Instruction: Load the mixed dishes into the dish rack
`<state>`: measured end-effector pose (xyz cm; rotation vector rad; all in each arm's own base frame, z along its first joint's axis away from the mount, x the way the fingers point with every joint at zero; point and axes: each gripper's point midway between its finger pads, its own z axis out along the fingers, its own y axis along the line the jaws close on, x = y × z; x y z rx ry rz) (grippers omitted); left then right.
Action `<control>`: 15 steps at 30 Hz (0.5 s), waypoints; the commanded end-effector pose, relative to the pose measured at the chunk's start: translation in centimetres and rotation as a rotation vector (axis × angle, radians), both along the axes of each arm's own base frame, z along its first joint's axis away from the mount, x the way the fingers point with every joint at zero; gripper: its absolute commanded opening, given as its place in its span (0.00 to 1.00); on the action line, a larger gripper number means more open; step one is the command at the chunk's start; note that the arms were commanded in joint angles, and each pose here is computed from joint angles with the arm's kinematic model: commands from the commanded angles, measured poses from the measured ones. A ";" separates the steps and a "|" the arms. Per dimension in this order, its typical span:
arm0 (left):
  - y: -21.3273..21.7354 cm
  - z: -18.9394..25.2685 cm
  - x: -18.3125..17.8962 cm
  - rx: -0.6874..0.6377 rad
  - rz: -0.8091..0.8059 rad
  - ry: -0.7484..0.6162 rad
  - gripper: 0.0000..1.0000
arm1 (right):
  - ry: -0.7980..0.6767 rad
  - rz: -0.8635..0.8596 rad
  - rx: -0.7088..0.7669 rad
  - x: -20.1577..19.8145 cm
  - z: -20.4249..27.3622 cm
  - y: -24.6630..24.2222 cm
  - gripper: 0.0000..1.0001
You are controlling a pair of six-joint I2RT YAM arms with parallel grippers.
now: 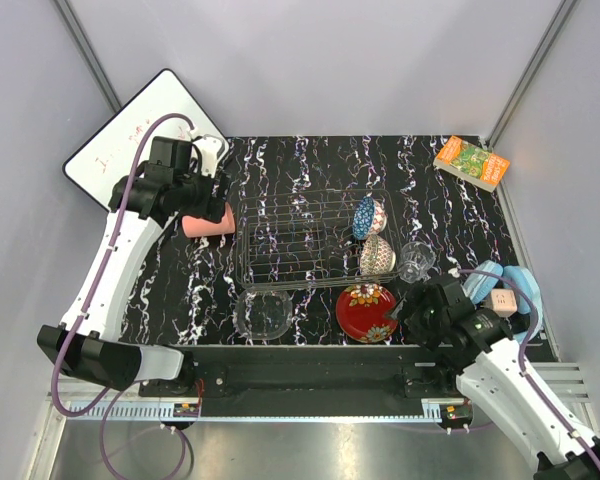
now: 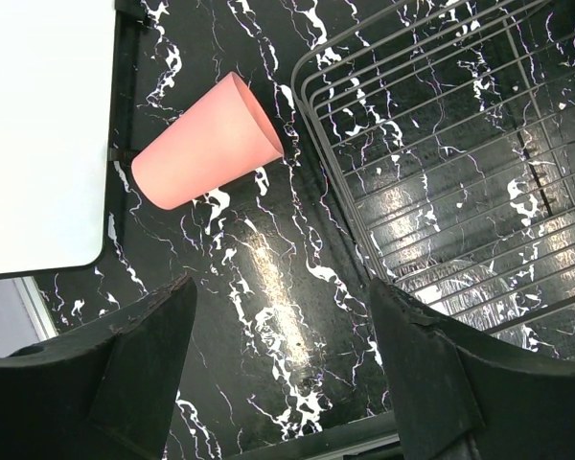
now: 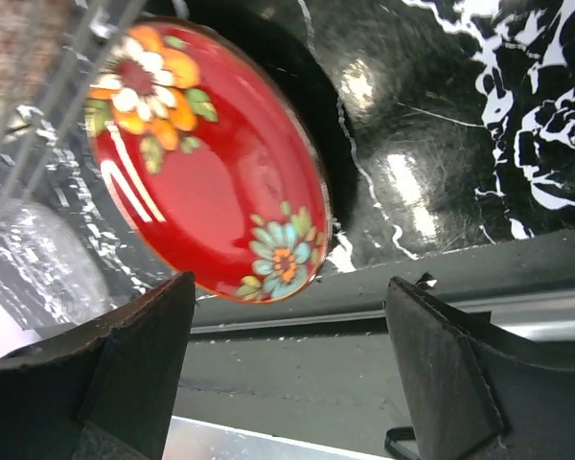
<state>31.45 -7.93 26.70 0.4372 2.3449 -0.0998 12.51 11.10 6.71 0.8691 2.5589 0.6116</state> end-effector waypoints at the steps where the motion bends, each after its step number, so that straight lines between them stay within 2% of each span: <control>1: 0.1 2.3 -0.1 -0.006 -0.002 -0.062 0.76 | -0.004 0.010 0.059 0.9 -0.8 1.4 0.86; 10: 0.3 2.9 -0.2 -0.001 0.005 -0.074 0.76 | -0.025 -0.018 0.042 2.2 -3.2 1.4 0.81; 15: 0.5 2.6 -0.1 0.012 0.007 -0.069 0.76 | -0.044 -0.029 0.059 2.2 -3.2 1.4 0.69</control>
